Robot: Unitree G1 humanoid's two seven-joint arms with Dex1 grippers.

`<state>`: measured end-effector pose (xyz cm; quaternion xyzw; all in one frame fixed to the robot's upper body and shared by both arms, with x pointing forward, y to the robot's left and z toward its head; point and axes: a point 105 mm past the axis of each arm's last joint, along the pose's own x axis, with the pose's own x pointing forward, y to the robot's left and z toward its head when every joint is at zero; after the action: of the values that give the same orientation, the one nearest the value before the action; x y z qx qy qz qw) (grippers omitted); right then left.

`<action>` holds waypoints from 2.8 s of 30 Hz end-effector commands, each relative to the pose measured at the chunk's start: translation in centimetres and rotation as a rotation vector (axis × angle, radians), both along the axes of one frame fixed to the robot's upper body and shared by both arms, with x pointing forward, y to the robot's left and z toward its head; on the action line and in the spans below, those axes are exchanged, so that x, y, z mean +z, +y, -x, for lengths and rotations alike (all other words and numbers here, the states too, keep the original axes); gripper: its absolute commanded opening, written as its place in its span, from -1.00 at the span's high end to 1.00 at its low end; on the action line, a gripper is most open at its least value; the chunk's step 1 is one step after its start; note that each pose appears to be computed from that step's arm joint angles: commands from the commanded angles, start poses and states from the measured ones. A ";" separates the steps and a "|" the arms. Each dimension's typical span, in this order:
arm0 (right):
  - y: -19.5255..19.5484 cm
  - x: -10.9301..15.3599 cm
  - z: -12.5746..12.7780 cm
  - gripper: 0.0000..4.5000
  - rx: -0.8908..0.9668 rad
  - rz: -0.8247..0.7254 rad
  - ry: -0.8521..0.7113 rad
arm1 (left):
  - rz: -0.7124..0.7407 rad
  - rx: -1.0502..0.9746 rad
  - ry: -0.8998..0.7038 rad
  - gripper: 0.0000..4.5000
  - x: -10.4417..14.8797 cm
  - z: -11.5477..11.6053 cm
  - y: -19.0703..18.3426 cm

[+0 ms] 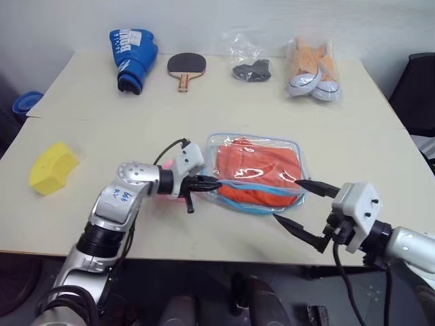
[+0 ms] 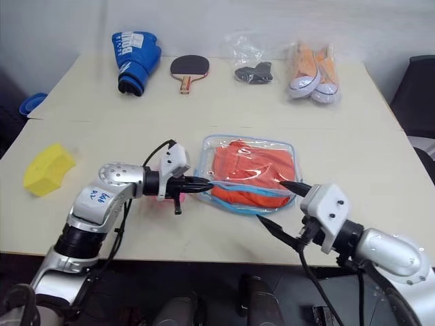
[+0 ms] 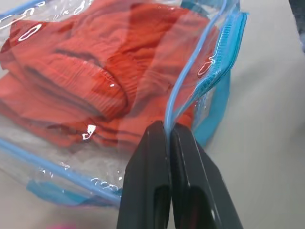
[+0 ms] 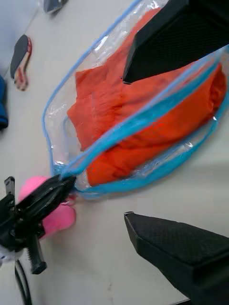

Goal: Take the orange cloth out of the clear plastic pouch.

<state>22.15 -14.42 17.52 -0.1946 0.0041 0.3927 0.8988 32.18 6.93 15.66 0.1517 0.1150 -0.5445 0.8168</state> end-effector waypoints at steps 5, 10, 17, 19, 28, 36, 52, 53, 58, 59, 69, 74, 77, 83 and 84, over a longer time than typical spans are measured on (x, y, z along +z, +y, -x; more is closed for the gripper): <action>0.4 -1.8 -1.0 -1.00 -0.051 0.104 -0.042 | 0.043 0.035 -0.061 0.98 2.3 0.7 -1.0; 0.2 -2.4 -3.1 -0.43 -0.109 0.110 -0.061 | 0.019 0.015 -0.065 1.00 2.1 1.0 -0.9; 1.3 -3.6 -4.4 -0.43 -0.079 0.202 -0.094 | 0.000 0.009 -0.084 1.00 1.9 1.1 -0.8; 1.3 -4.0 -4.9 -0.43 -0.086 0.239 -0.106 | 0.002 0.009 -0.084 1.00 1.8 1.1 -0.9; 1.8 -4.5 -7.9 -0.43 -0.132 0.313 -0.163 | 0.007 0.003 -0.090 1.00 1.8 1.0 -1.2; 2.3 -5.1 -7.8 -0.43 -0.091 0.387 -0.185 | 0.012 0.000 -0.097 1.00 1.8 1.0 -1.5; 1.2 -5.1 -9.6 -0.43 -0.134 0.697 -0.221 | 0.019 0.000 -0.106 1.00 1.9 1.0 -1.7; 0.9 -5.2 -9.6 -0.43 -0.149 0.709 -0.220 | 0.021 0.003 -0.106 1.00 1.9 0.9 -1.7; 0.1 -6.9 -10.1 -0.43 -0.228 0.716 -0.183 | 0.026 0.007 -0.105 1.00 1.9 0.8 -1.7; 0.1 -7.2 -10.2 -0.43 -0.238 0.710 -0.178 | 0.026 0.007 -0.104 1.00 1.9 0.8 -1.7; 0.5 -6.6 -11.9 -0.43 -0.351 0.615 -0.244 | 0.029 0.006 -0.106 1.00 2.0 0.5 -2.0; 0.4 -8.1 -12.0 0.14 -0.303 0.691 -0.224 | 0.033 0.005 -0.106 1.00 2.0 0.5 -2.1; 0.4 -8.8 -11.9 0.61 -0.286 0.691 -0.186 | 0.035 0.009 -0.107 1.00 2.0 0.4 -2.1; 0.6 -9.0 -11.5 0.99 -0.260 0.684 -0.182 | 0.033 0.025 -0.107 1.00 2.0 0.0 -1.9; 0.6 -8.8 -11.4 0.99 -0.252 0.690 -0.198 | 0.034 0.031 -0.105 1.00 2.0 -0.1 -1.9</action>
<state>33.96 -12.65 10.64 -0.5144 0.0332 0.2253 0.8267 32.30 5.31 16.74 0.1582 0.0866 -0.5242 0.8323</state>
